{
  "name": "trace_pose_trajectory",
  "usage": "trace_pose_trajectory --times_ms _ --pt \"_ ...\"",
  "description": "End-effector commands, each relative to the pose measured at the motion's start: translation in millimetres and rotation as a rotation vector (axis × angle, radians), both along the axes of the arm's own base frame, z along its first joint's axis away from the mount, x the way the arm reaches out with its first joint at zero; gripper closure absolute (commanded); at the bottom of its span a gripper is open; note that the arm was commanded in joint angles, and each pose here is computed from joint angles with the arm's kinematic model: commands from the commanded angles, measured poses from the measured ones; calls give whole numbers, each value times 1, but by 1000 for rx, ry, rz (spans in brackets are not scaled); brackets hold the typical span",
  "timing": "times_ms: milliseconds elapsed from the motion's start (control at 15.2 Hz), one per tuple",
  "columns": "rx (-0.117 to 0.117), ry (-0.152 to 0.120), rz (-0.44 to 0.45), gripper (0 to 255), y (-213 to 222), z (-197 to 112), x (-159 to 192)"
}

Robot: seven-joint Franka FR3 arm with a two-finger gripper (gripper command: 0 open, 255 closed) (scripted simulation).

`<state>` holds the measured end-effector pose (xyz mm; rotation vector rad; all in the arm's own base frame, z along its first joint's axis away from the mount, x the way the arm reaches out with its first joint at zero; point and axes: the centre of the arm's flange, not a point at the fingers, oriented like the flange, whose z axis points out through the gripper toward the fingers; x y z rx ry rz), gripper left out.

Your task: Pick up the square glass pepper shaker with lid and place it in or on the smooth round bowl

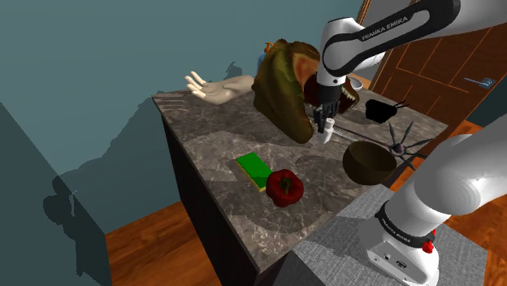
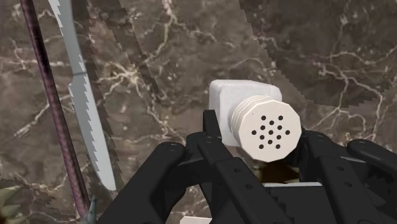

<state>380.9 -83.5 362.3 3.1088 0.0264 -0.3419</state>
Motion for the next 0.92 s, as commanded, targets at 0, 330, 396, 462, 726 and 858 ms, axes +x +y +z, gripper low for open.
trace_pose_trajectory --times_ms 0,330,396,462,726,858 --pt "0 0 0 255 0 11 1" --pt "0 0 0 255 0 37 1" --pt "0 0 0 255 0 43 1" --pt "0 0 0 255 0 48 1" --pt "0 0 0 255 0 69 1" --pt "0 0 0 255 0 80 1"
